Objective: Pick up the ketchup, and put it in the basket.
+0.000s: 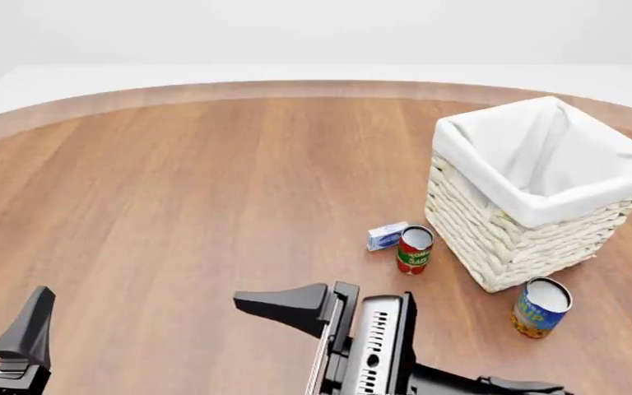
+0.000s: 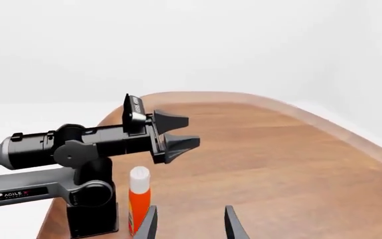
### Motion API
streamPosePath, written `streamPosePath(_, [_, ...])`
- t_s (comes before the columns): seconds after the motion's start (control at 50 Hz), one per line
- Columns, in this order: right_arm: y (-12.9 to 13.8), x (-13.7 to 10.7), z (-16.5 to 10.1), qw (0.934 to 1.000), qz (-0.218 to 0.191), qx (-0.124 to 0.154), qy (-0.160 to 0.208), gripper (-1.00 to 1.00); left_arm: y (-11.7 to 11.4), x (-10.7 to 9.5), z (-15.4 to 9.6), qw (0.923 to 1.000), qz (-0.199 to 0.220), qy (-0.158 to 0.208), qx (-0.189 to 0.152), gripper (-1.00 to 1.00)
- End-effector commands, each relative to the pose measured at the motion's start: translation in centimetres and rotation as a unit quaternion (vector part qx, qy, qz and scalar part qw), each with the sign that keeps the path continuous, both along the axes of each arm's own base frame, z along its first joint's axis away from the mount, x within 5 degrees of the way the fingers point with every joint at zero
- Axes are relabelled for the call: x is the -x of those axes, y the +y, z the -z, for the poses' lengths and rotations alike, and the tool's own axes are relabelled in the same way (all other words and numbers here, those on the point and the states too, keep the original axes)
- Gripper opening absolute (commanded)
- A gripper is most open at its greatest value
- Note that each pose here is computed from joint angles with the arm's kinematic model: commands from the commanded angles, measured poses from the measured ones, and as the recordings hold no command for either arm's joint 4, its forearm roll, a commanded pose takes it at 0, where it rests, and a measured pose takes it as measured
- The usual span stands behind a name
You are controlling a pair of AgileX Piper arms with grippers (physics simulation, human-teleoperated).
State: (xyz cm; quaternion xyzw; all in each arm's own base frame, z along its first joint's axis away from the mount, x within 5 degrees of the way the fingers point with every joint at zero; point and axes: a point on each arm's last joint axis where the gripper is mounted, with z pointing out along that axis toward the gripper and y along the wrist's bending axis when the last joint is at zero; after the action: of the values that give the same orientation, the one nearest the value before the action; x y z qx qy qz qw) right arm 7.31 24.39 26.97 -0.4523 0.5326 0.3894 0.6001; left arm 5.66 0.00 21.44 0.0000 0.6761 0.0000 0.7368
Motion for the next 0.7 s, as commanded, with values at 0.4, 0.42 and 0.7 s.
streamPosePath(0.4, [5.2, 1.1, 1.3, 0.9983, -0.042, 0.015, 0.039, 1.00, 0.0, 0.0, 0.0, 1.0000, 0.000, 0.000, 0.000, 1.00])
streamPosePath(0.42, [5.3, 1.1, 1.4, 0.9982, -0.042, 0.016, 0.039, 1.00, 0.0, 0.0, 0.0, 1.0000, 0.000, 0.000, 0.000, 1.00])
streamPosePath(0.7, [7.5, 2.2, 1.8, 0.9944, -0.065, 0.018, 0.082, 1.00, 0.0, 0.0, 0.0, 1.0000, 0.000, 0.000, 0.000, 1.00])
